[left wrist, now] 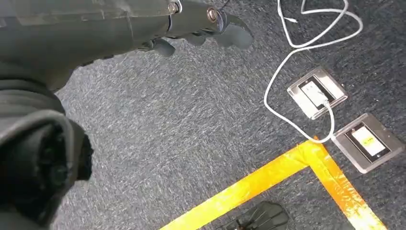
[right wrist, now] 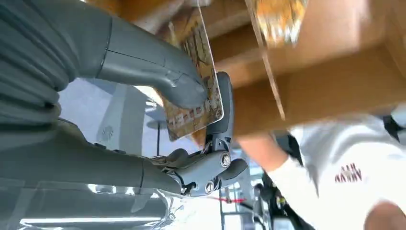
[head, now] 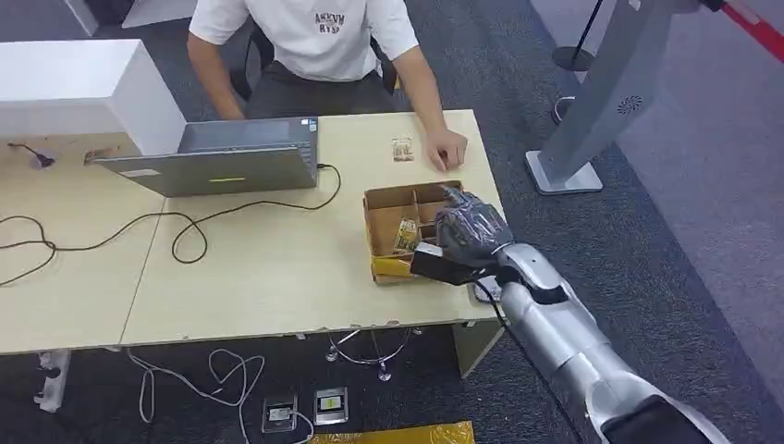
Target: Pass the card to the sensor for recognition and then transmit it.
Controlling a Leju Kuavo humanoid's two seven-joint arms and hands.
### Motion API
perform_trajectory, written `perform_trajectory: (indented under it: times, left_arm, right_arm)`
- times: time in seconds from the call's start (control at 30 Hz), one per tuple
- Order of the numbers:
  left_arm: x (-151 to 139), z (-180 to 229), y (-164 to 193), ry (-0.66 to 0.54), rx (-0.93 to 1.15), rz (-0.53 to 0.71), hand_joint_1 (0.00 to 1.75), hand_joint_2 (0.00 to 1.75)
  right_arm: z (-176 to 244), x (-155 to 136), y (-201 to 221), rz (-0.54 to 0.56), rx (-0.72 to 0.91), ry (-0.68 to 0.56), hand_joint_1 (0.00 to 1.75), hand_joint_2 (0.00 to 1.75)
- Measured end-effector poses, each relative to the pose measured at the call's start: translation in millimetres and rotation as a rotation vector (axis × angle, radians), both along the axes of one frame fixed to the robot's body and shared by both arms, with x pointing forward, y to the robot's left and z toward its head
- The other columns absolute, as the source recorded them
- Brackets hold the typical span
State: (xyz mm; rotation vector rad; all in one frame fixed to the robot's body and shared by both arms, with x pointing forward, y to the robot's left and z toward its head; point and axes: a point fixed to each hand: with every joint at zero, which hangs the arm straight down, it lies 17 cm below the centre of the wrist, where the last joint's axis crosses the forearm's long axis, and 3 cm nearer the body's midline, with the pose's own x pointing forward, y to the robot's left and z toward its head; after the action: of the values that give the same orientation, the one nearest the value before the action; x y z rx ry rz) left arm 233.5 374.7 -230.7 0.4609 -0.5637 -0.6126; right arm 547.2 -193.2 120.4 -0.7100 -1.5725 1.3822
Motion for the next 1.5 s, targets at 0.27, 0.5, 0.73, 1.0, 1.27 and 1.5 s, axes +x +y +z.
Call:
perform_trajectory:
  times: [0.27,0.5,0.73,1.0,1.27,1.5]
  left_arm:
    - [3,1,-1,-0.006,0.003,-0.015,0.0,0.0]
    - [8,3,-4,-0.018,0.001,-0.03,0.0,0.0]
    - [17,6,-9,-0.023,-0.002,-0.062,0.0,0.0]
    - [34,12,-12,-0.023,-0.007,-0.099,0.0,0.0]
    - [36,13,-11,-0.027,-0.007,-0.093,0.0,0.0]
    - [30,10,-10,-0.02,-0.012,-0.08,0.0,0.0]
  right_arm:
    - [89,39,-5,0.01,0.019,-0.165,1.75,1.75]
    - [132,55,-4,0.028,0.017,-0.239,1.75,1.75]
    - [152,63,6,0.062,0.014,-0.254,1.75,1.75]
    - [195,89,13,0.064,0.001,-0.258,1.75,1.75]
    - [196,104,23,0.02,-0.026,-0.185,1.75,1.75]
    - [176,103,38,0.023,-0.033,-0.131,0.0,1.75]
